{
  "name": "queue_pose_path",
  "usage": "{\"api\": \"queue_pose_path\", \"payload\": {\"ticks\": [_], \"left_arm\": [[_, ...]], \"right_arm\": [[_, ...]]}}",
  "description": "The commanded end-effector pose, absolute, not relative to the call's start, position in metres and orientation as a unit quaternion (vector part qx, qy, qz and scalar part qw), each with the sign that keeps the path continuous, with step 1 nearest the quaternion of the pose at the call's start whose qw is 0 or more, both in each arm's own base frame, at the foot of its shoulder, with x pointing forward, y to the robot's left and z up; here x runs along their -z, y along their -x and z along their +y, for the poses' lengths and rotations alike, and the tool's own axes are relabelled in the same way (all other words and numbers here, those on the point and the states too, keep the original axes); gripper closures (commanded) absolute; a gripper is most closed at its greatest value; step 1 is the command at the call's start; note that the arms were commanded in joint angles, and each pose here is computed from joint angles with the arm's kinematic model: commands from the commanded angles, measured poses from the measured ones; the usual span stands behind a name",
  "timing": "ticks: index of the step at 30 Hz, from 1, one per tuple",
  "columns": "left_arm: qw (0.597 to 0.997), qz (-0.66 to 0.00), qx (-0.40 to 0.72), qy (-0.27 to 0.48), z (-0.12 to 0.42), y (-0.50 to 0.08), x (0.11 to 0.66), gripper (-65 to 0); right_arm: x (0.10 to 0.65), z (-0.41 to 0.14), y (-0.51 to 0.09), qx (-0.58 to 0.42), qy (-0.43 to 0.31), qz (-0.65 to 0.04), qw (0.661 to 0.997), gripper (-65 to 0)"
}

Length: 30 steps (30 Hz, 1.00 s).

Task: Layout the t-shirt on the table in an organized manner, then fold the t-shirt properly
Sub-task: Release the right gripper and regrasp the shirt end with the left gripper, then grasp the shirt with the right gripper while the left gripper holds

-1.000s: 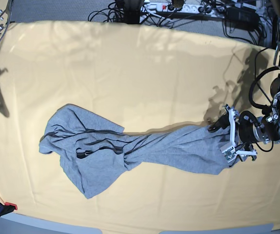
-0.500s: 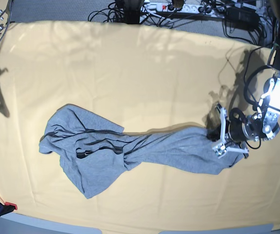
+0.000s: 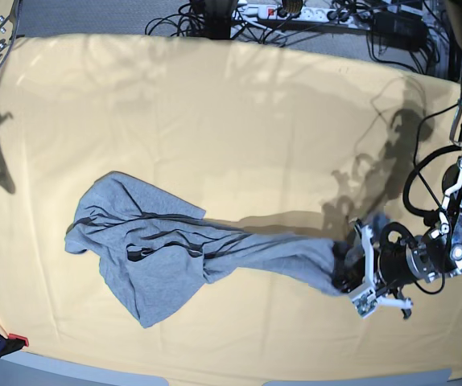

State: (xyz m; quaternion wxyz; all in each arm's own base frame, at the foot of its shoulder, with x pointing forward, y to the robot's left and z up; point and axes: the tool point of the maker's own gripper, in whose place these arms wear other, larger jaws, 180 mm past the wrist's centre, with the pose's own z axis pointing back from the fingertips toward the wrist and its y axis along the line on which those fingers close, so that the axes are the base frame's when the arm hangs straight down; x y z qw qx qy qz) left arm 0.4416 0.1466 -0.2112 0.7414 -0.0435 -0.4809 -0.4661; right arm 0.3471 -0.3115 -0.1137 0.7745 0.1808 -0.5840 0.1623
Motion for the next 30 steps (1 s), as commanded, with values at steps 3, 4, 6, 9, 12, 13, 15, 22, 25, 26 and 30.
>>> {"api": "queue_pose_path", "payload": {"ticks": [3, 4, 6, 9, 12, 13, 15, 22, 25, 26, 30], "left_arm": [[0.720, -0.537, 0.439, 0.024, 0.147, -0.463, 0.164, 0.0], [0.719, -0.543, 0.434, 0.024, 0.147, -0.466, 0.160, 0.0], [0.719, -0.548, 0.427, 0.022, 0.146, -0.472, 0.157, 0.0], [0.721, -0.561, 0.407, -0.001, 0.152, -0.487, 0.153, 0.0], [0.729, -0.557, 0.397, 0.000, 0.156, -0.491, 0.159, 0.0], [0.730, -0.551, 0.405, 0.005, 0.156, -0.489, 0.164, 0.0], [0.730, -0.544, 0.413, 0.004, 0.156, -0.488, 0.167, 0.0], [0.743, -0.574, 0.343, -0.039, 0.178, -0.504, 0.155, 0.0], [0.729, -0.600, 0.318, -0.080, 0.188, -0.514, 0.143, 0.0], [0.722, -0.613, 0.308, -0.091, 0.192, -0.517, 0.138, 0.0], [0.709, -0.635, 0.289, -0.100, 0.195, -0.529, 0.128, -11.2]], "right_arm": [[0.105, -0.311, -0.344, -0.168, -0.181, -0.596, 0.764, 0.0], [0.110, -0.311, -0.343, -0.167, -0.183, -0.591, 0.768, 0.0], [0.122, -0.310, -0.339, -0.163, -0.187, -0.578, 0.778, 0.0], [0.141, -0.309, -0.332, -0.157, -0.194, -0.557, 0.792, 0.0], [0.160, -0.305, -0.325, -0.150, -0.206, -0.538, 0.804, 0.0], [0.165, -0.303, -0.323, -0.148, -0.209, -0.533, 0.807, 0.0], [0.175, -0.300, -0.320, -0.146, -0.215, -0.522, 0.813, 0.0], [0.198, -0.276, -0.308, -0.147, -0.238, -0.507, 0.815, 0.0], [0.204, -0.254, -0.297, -0.160, -0.246, -0.506, 0.811, 0.0], [0.204, -0.246, -0.294, -0.166, -0.248, -0.507, 0.808, 0.0], [0.203, -0.220, -0.282, -0.191, -0.251, -0.509, 0.801, 0.0]]}}
